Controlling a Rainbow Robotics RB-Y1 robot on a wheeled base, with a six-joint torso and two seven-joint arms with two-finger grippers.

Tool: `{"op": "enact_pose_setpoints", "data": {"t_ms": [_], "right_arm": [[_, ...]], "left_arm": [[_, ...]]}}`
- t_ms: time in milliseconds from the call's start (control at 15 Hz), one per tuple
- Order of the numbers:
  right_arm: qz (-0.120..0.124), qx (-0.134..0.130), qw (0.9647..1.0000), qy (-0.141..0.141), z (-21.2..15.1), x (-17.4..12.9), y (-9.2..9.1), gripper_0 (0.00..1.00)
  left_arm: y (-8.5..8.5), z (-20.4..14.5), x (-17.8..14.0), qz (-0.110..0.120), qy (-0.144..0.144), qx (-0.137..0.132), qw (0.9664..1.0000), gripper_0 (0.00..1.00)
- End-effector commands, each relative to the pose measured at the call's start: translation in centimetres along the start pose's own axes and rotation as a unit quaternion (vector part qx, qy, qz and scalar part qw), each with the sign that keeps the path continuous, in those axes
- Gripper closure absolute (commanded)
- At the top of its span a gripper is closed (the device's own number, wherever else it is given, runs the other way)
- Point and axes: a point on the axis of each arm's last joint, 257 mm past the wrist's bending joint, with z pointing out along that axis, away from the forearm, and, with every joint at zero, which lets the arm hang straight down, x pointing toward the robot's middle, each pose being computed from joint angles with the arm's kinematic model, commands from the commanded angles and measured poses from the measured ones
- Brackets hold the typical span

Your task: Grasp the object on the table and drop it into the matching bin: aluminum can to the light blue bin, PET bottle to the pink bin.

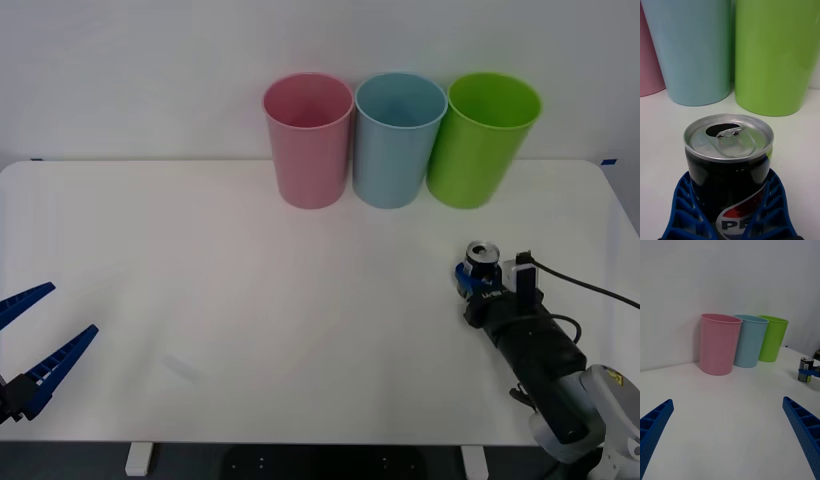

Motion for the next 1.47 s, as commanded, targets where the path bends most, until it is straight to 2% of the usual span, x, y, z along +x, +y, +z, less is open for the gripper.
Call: {"op": "enact_pose_setpoints", "data": {"t_ms": [67, 333, 600, 667, 1000, 1267, 1467], "right_arm": [[0.002, -0.009, 0.9998, -0.015, -0.1, -1.2, 0.5, 1.00], [0.002, -0.031, 0.9987, -0.040, -0.8, -3.0, 1.6, 1.00], [0.004, -0.064, 0.9952, -0.074, -1.6, -6.0, 2.6, 1.00], [0.013, -0.071, 0.9941, -0.081, -1.8, -6.7, 2.7, 1.00], [0.031, -0.138, 0.9808, -0.134, -3.4, -14.3, 5.2, 1.00], [0.061, -0.171, 0.9713, -0.154, -4.3, -19.3, 6.3, 1.00], [0.072, -0.189, 0.9661, -0.160, -3.8, -22.2, 6.0, 1.00]], "left_arm": [[0.0, 0.0, 0.0, 0.000, 0.000, 0.000, 1.0000, 0.00], [0.0, 0.0, 0.0, 0.000, 0.000, 0.000, 1.0000, 0.00], [0.0, 0.0, 0.0, 0.000, 0.000, 0.000, 1.0000, 0.00], [0.0, 0.0, 0.0, 0.000, 0.000, 0.000, 1.0000, 0.00], [0.0, 0.0, 0.0, 0.000, 0.000, 0.000, 1.0000, 0.00], [0.0, 0.0, 0.0, 0.000, 0.000, 0.000, 1.0000, 0.00], [0.0, 0.0, 0.0, 0.000, 0.000, 0.000, 1.0000, 0.00]]}}
